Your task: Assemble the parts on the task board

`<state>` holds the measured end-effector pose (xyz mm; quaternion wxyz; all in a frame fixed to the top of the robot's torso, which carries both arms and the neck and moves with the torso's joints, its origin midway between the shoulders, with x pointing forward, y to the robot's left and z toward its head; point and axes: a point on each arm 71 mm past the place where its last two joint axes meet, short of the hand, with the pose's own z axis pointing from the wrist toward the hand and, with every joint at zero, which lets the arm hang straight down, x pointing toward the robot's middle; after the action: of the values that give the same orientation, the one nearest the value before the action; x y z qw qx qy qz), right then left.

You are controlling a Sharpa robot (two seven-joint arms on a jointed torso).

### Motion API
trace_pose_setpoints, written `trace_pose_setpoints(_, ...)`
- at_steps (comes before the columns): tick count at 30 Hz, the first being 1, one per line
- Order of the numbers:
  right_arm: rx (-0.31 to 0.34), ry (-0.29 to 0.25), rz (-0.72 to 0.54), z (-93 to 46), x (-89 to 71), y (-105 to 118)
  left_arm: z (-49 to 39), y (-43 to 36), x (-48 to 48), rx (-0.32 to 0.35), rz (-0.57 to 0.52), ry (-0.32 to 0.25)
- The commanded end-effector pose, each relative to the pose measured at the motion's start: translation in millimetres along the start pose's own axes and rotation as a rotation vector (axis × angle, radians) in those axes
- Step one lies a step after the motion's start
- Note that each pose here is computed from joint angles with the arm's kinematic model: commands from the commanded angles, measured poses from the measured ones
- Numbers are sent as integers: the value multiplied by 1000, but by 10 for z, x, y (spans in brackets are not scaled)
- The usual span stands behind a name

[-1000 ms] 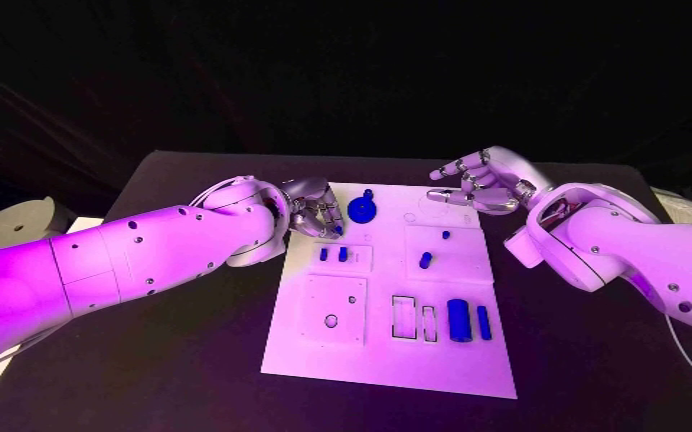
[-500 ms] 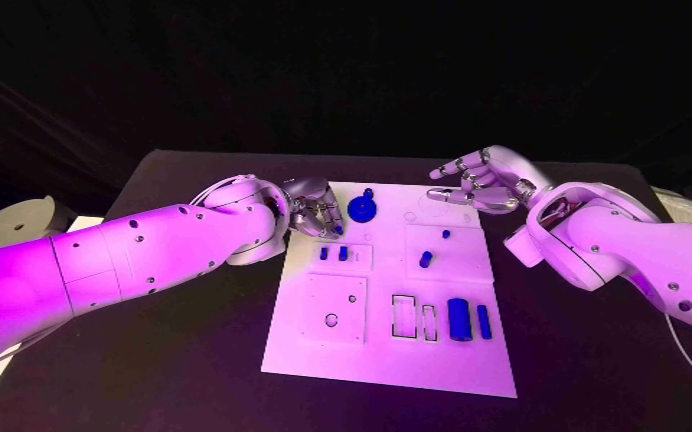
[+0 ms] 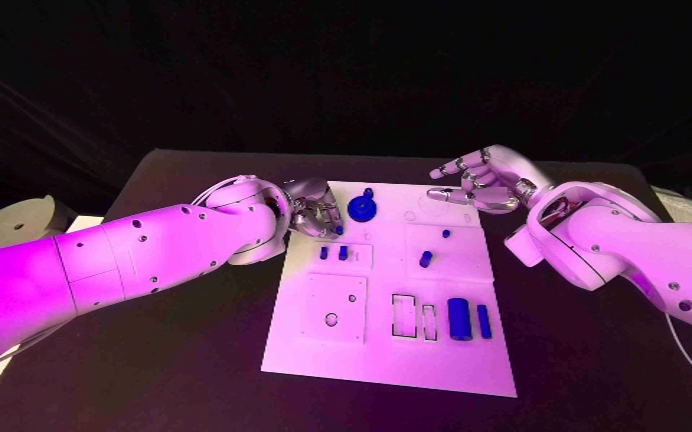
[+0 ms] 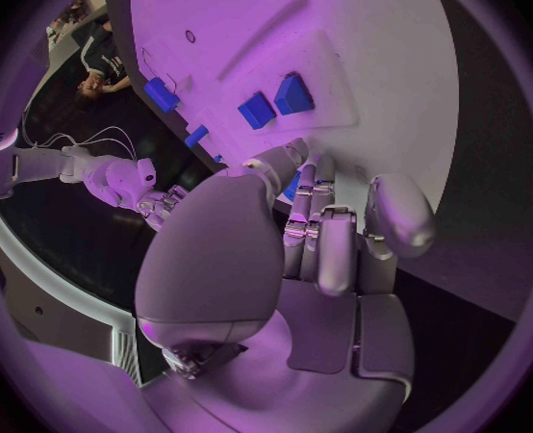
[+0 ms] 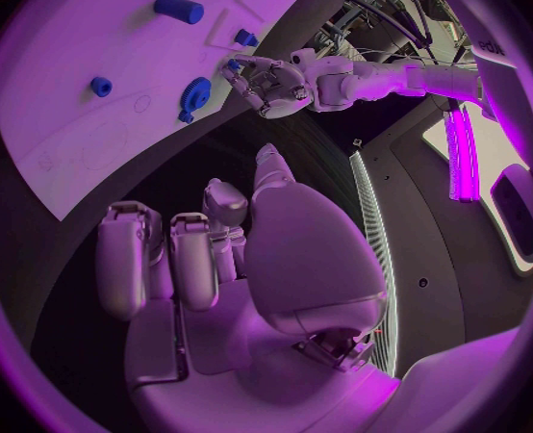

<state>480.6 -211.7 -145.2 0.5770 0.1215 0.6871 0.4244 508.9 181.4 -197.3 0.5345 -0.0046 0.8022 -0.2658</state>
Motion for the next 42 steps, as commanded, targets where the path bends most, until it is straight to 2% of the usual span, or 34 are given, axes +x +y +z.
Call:
trace_pose_setpoints(1,-9,13,-3,0,15,9,4,-11,13,2,7,12)
trace_pose_setpoints(12,21,31,-20,-6,2,-44,-6,44,-1,-17,7,10)
trace_pose_setpoints(18,53,51,-92,-18,-38,-132,-54,126,-32,-31,-12,3)
trace_pose_setpoints(22,76,76,-204,-34,-75,-211,-124,212,-83,-35,-78,-21)
trace_pose_setpoints(24,79,83,-270,-43,-89,-233,-176,260,-143,-26,-171,-71)
trace_pose_setpoints(26,75,84,-333,-51,-99,-240,-228,310,-208,-21,-310,-132)
trace_pose_setpoints(28,67,85,-415,-60,-98,-237,-290,392,-286,-21,-538,-215)
trace_pose_setpoints(29,66,87,-435,-62,-96,-235,-302,410,-301,-19,-597,-233)
trace_pose_setpoints(31,60,92,-501,-69,-79,-225,-333,461,-331,-8,-796,-274)
trace_pose_setpoints(32,56,99,-550,-75,-55,-215,-352,482,-338,9,-941,-290)
trace_pose_setpoints(34,52,108,-607,-82,-17,-201,-372,481,-333,39,-1091,-292)
trace_pose_setpoints(37,47,120,-676,-86,42,-177,-406,451,-319,90,-1252,-288)
trace_pose_setpoints(42,43,144,-750,-79,132,-142,-460,412,-325,149,-1370,-311)
